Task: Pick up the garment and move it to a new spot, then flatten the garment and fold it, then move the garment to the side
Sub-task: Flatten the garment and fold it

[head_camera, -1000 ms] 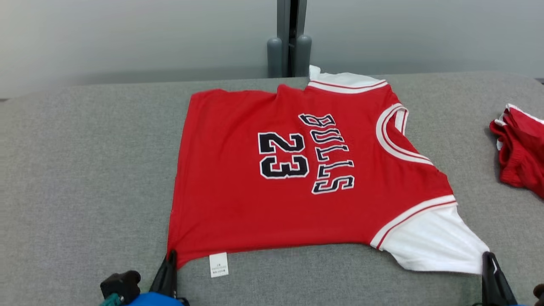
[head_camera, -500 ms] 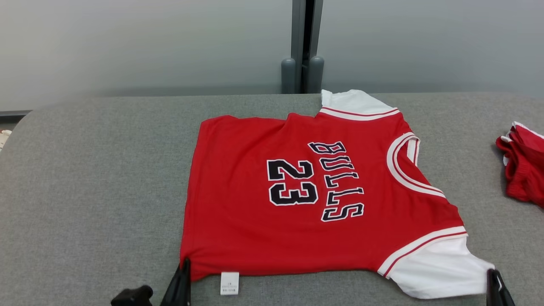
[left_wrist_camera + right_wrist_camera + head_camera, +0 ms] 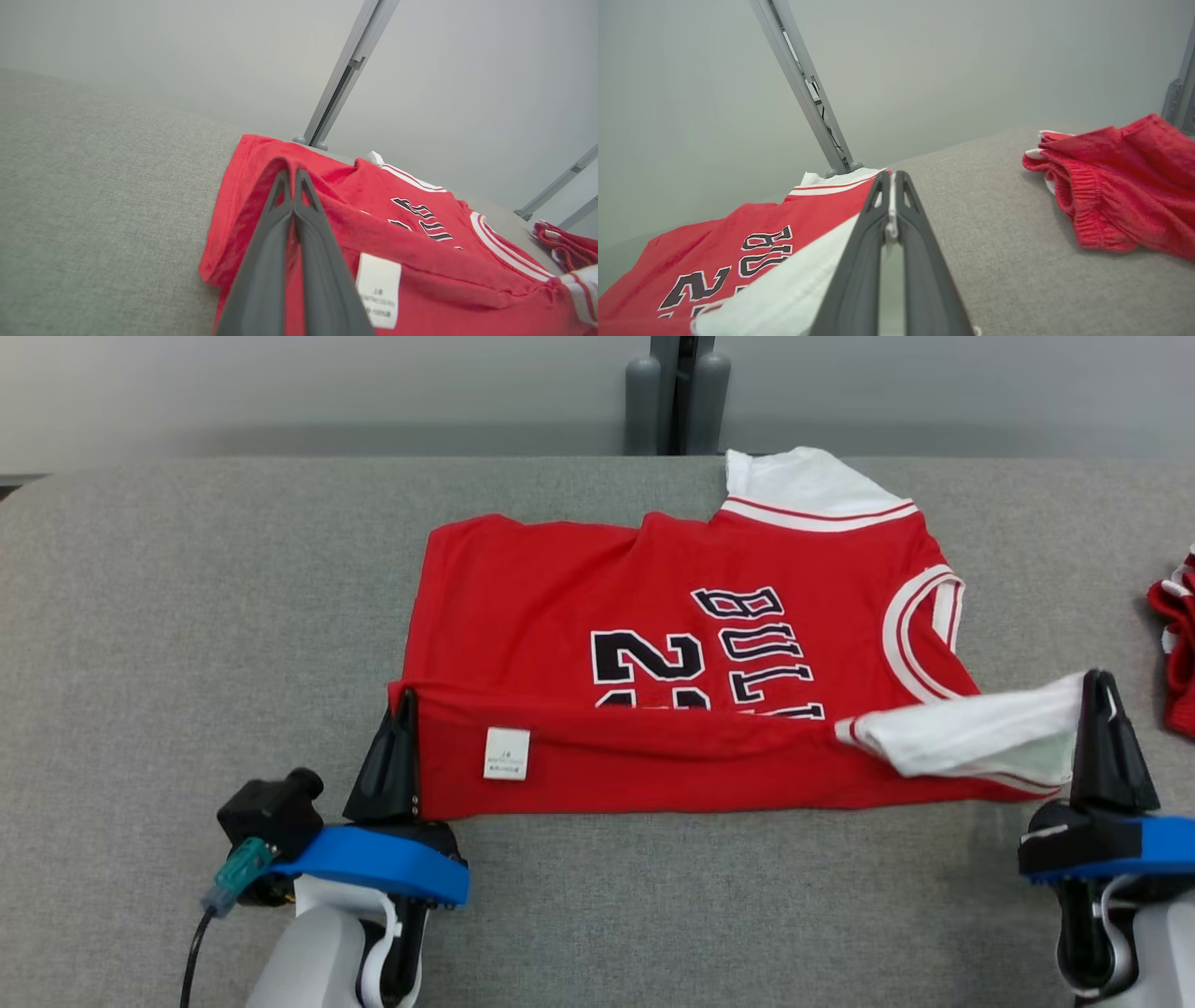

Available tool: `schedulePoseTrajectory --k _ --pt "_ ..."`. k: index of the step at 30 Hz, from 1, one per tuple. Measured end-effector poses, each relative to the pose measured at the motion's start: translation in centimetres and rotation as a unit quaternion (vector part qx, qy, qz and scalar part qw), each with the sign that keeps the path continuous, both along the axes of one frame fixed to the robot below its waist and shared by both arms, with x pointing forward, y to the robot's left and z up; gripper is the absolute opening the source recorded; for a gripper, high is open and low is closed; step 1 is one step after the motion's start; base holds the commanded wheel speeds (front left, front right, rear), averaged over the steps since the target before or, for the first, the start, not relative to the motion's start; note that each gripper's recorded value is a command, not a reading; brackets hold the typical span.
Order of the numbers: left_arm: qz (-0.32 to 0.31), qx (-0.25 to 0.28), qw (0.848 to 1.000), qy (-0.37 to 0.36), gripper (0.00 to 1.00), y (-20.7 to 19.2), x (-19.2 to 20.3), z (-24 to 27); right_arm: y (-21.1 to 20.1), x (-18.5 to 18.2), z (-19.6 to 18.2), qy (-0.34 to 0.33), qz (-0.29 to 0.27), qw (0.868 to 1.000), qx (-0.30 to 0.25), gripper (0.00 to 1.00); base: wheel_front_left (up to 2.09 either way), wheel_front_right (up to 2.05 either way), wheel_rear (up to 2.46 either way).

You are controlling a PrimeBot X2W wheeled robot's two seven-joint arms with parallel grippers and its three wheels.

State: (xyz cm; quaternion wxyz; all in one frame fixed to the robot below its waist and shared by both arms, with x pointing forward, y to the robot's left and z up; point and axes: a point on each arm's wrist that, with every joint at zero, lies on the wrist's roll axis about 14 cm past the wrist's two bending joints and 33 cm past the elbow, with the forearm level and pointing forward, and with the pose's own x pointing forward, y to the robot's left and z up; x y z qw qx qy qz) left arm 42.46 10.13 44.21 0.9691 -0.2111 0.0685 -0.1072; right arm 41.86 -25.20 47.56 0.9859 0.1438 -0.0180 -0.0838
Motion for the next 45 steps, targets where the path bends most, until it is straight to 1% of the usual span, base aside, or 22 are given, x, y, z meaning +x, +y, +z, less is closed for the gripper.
schedulePoseTrajectory --k 5,11,16,21,22,23,24,28,33,36,39,43,45 --pt "-0.001 0.01 1.0 0.002 0.0 0.2 2.3 -0.5 0.3 3.8 -0.2 0.004 0.013 1.0 -0.016 0.0 0.0 0.0 0.0" --pt "-0.001 0.025 1.0 0.012 0.0 0.7 4.4 -1.7 0.8 7.0 -1.0 0.016 0.027 0.999 -0.04 0.0 0.0 0.0 0.0" --pt "0.002 0.034 0.999 0.019 0.0 1.1 5.8 -2.5 0.9 8.5 -1.9 0.03 0.028 0.998 -0.054 0.0 0.0 0.0 0.0" --pt "-0.003 0.043 0.999 0.014 0.0 0.9 6.6 -2.5 0.5 9.0 -2.2 0.036 0.019 0.997 -0.058 0.0 0.0 0.0 0.0" --pt "-0.004 0.043 0.999 0.012 0.26 0.8 6.7 -2.4 0.4 8.9 -2.2 0.037 0.018 0.997 -0.062 0.17 0.0 0.0 0.0" --pt "-0.004 0.044 0.999 0.009 0.65 0.8 6.8 -2.2 0.3 8.9 -2.1 0.036 0.015 0.997 -0.064 0.94 0.0 0.0 0.0" --pt "-0.004 0.044 0.999 0.002 1.0 0.8 6.9 -1.7 0.1 8.9 -2.0 0.034 0.012 0.997 -0.065 1.0 0.0 0.0 0.0" --pt "0.013 0.054 0.998 -0.014 1.0 1.9 6.6 -0.6 0.0 8.4 -0.4 0.015 0.008 0.997 -0.079 1.0 0.0 0.0 0.0" --pt "0.043 0.065 0.997 0.002 1.0 4.0 3.9 -1.4 -0.5 5.6 -0.2 0.018 -0.001 0.995 -0.096 1.0 0.0 0.0 0.0" --pt "0.052 0.07 0.996 0.023 1.0 4.7 1.6 -2.5 -0.2 3.7 -0.5 0.028 0.004 0.994 -0.108 1.0 0.0 0.0 0.0" --pt "0.041 0.082 0.995 0.041 1.0 4.4 -0.8 -3.4 0.4 1.8 -1.2 0.043 0.016 0.992 -0.117 1.0 0.0 0.0 0.0" --pt "0.044 0.078 0.994 0.055 1.0 4.5 -3.4 -3.9 1.3 -0.8 -2.6 0.066 0.031 0.991 -0.114 1.0 0.0 0.0 0.0" --pt "0.042 0.078 0.994 0.059 1.0 4.4 -4.6 -4.1 1.4 -2.0 -3.2 0.075 0.032 0.991 -0.104 1.0 0.0 0.0 0.0"
